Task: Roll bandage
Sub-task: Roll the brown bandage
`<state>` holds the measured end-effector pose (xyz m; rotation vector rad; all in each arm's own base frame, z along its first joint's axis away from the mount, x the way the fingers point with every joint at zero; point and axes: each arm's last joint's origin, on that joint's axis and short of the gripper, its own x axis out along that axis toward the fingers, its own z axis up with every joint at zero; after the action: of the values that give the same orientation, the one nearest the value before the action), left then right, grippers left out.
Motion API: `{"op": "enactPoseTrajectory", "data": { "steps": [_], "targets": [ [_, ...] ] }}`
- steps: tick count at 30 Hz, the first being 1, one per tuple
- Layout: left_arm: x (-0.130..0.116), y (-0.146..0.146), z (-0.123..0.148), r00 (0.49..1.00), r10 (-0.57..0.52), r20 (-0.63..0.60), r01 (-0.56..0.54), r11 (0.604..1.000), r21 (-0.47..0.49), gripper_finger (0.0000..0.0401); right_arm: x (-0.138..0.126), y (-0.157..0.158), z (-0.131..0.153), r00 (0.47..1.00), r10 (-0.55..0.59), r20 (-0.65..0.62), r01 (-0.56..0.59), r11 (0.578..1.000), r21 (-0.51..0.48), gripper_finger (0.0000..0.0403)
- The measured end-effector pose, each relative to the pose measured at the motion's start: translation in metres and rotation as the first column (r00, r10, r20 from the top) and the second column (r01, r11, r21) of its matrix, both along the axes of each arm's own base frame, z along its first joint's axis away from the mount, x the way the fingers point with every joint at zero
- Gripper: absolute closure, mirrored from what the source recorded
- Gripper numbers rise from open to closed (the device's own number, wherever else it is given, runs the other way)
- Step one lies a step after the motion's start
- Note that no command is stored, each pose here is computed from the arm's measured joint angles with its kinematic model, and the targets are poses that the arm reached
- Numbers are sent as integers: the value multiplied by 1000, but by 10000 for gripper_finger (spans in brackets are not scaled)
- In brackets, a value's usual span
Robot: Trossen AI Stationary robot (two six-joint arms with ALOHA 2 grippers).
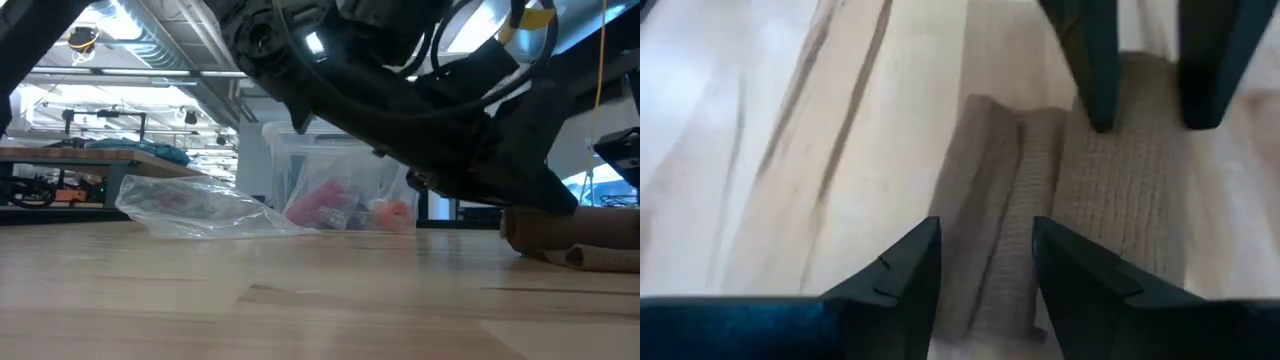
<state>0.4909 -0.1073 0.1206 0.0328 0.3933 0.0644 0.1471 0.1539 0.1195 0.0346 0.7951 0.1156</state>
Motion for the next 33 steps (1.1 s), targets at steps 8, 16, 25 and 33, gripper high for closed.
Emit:
{"op": "enactPoseTrajectory", "data": {
  "steps": [8,16,25,33],
  "targets": [
    [0,0,-3,1000,20,-6,-20,999,-43,261,8,12,10,999,35,-10,-34,997,63,243],
    [0,0,-3,1000,21,-2,-21,999,-46,261,10,13,-9,999,-34,-43,35,999,14,243],
    [0,0,-3,1000,25,-2,-25,998,-52,261,15,20,-16,999,-6,-41,9,997,73,243],
    [1,5,-4,999,44,-11,-45,996,-76,261,16,29,-11,988,147,-51,-135,971,197,243]
  ]
}}
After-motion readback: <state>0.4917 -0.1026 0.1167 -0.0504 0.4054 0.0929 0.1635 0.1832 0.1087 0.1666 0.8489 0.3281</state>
